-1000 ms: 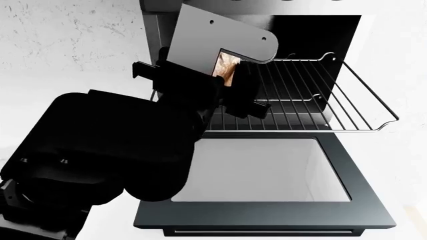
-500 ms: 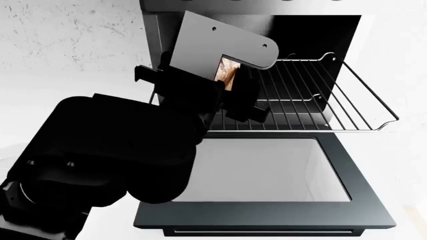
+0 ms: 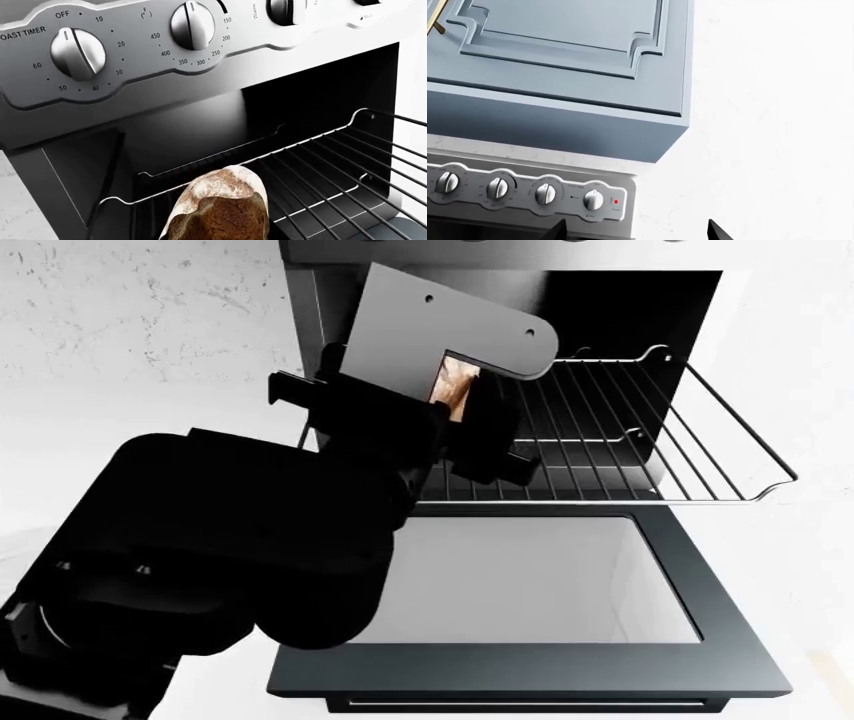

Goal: Place the bread on the top rack of the toaster oven.

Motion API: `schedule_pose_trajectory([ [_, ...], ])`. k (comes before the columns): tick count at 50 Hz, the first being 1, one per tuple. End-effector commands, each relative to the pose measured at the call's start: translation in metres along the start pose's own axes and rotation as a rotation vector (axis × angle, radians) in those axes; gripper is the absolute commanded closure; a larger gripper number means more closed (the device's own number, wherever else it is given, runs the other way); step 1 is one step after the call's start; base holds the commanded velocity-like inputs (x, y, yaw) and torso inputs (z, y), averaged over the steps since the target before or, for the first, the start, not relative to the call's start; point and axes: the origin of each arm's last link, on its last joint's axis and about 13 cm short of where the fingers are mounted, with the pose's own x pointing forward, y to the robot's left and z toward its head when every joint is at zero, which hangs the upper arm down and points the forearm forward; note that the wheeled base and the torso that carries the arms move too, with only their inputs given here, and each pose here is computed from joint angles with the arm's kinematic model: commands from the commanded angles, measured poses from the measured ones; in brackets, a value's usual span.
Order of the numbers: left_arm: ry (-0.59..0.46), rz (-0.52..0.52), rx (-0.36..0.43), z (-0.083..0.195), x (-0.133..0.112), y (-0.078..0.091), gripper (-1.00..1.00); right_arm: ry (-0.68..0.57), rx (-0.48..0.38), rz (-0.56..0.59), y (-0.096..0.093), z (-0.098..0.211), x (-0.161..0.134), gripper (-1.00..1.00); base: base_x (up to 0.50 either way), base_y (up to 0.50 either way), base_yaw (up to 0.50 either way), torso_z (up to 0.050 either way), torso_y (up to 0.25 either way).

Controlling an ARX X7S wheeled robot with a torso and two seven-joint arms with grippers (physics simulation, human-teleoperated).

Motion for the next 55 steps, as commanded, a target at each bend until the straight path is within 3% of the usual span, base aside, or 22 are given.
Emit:
schedule_pose_trajectory([
  [1,0.019,-0.065,0.004,-0.002,-0.001,0.000,-1.00,-0.001,0.000,0.000,-0.001,0.000,-0.001,-1.00,0.00,0.00,0.00,0.000,0.000],
  [32,-0.063,-0.060,-0.015,0.023,-0.026,0.003,-1.00,-0.031,0.002,0.004,-0.005,0.006,-0.003,-1.00,0.00,0.00,0.00,0.000,0.000],
  [55,-0.143,0.000,-0.066,0.043,-0.047,0.024,-1.00,-0.053,-0.007,0.022,-0.010,0.014,0.001,-1.00,0.00,0.00,0.00,0.000,0.000],
])
